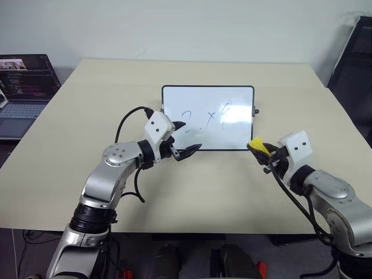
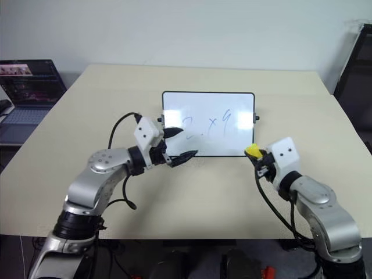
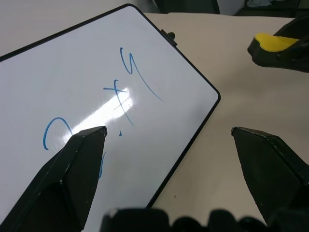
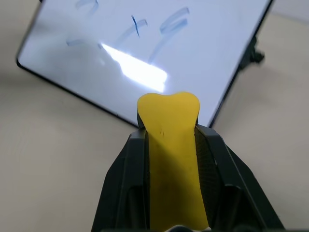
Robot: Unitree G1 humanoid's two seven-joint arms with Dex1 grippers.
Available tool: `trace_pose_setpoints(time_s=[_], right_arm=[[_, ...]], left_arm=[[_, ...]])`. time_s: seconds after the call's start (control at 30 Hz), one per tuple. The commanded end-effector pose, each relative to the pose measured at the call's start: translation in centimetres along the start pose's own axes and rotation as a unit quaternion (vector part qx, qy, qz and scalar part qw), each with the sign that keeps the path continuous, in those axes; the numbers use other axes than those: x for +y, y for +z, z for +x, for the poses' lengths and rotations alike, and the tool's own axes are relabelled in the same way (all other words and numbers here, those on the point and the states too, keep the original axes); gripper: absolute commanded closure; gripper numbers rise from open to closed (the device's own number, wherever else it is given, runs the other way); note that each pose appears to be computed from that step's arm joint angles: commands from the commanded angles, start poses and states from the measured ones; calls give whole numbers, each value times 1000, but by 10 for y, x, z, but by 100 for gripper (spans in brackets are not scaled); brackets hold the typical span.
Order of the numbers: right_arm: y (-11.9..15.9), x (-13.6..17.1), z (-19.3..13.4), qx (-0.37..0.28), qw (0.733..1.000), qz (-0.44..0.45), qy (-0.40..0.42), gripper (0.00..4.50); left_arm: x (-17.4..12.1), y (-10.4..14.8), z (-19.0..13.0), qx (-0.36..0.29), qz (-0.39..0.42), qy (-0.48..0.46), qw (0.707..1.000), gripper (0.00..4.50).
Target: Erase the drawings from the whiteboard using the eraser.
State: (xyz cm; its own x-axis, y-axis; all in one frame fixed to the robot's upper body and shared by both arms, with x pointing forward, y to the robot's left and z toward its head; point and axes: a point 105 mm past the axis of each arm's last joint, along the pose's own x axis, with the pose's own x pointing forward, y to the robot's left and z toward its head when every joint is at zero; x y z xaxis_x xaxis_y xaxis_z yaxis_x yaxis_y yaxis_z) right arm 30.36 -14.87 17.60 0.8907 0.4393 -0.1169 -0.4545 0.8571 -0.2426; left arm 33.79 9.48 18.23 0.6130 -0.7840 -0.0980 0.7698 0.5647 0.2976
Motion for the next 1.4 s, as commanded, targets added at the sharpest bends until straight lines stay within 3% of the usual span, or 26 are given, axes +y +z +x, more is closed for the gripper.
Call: trace_pose_setpoints(time_s=[0.03,0.47,0.7,0.8,0.97,1.2,1.4], right_arm=[[20,-6,13,-37,999,-23,-7,354],[53,-12,106,-48,991,-122,-19,354],[51,-23,138,-21,988,-147,-31,354],[45,-31,142,-1,988,-150,-40,354],[24,-19,138,38,986,-164,13,354],[15,-9,132,54,978,-195,45,354],[39,-31,135,14,977,-210,-31,354]], left_arm=[[6,13,2,-12,12,12,1000,0],[8,26,12,-8,5,23,1000,0],[3,26,10,-4,6,13,1000,0],[0,25,8,-4,4,10,1000,0],[-2,22,5,-1,2,7,1000,0],[-4,22,7,-2,2,0,1000,0],[-6,19,7,0,2,-7,1000,0]])
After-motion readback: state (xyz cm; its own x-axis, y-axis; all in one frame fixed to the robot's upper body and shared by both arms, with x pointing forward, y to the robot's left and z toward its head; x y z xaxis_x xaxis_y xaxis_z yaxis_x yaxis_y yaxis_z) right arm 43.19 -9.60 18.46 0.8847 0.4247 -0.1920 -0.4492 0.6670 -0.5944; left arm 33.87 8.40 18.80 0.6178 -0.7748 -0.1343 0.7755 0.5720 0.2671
